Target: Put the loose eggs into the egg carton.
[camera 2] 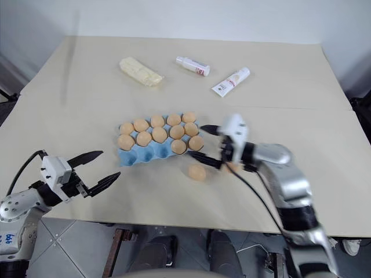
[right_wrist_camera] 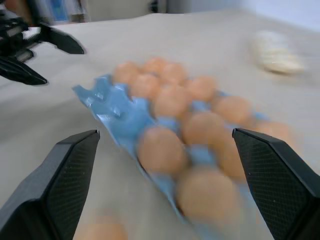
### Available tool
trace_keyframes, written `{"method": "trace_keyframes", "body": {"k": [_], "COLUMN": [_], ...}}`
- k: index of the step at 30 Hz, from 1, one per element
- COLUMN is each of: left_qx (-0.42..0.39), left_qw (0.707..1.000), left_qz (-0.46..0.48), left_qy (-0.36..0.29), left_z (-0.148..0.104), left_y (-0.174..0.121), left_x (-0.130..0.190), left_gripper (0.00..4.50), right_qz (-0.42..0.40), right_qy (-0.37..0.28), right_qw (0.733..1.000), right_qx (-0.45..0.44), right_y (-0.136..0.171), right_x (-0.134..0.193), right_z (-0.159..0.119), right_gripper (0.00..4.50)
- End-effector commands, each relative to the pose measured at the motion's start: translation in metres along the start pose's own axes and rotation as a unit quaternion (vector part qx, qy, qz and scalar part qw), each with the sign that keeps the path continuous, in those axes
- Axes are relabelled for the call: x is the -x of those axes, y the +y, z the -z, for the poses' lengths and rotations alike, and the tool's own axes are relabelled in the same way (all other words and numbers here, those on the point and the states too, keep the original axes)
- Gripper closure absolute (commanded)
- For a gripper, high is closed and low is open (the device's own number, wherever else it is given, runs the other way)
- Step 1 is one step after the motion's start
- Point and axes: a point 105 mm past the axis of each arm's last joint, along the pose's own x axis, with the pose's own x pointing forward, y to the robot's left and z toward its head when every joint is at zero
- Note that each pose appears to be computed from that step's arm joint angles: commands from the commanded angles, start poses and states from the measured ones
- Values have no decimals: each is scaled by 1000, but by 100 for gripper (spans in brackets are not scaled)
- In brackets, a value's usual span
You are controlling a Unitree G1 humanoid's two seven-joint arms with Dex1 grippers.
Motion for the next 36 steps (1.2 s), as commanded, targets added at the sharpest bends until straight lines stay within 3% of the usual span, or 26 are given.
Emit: {"method": "trace_keyframes", "body": {"k": [1,7,12,18,26,35,36], "left_qx": [-7,-4,-21,-6,-23,-25,-25], "left_qw": [999,997,994,989,992,996,996], "left_qz": [27,71,106,146,121,84,82], "left_qy": [-21,-24,-32,-36,-34,-27,-26], "left_z": [-12,-11,-15,-19,-18,-16,-17], "left_y": [-1,-5,-6,-12,-12,-12,-12], "left_x": [-10,-26,-42,-51,-40,-25,-24], "left_gripper": [0,0,0,0,0,0,0], "right_qz": [61,186,229,187,110,89,85], "right_qy": [-2,40,78,58,58,79,75], "right_qw": [997,982,970,981,991,992,992], "right_qx": [41,9,-2,-8,-38,-52,-54], "right_y": [-4,-6,1,4,0,-4,-3], "right_x": [45,124,157,122,57,37,37], "right_z": [-4,26,51,48,55,75,75], "right_gripper": [5,5,5,5,5,5,41]}}
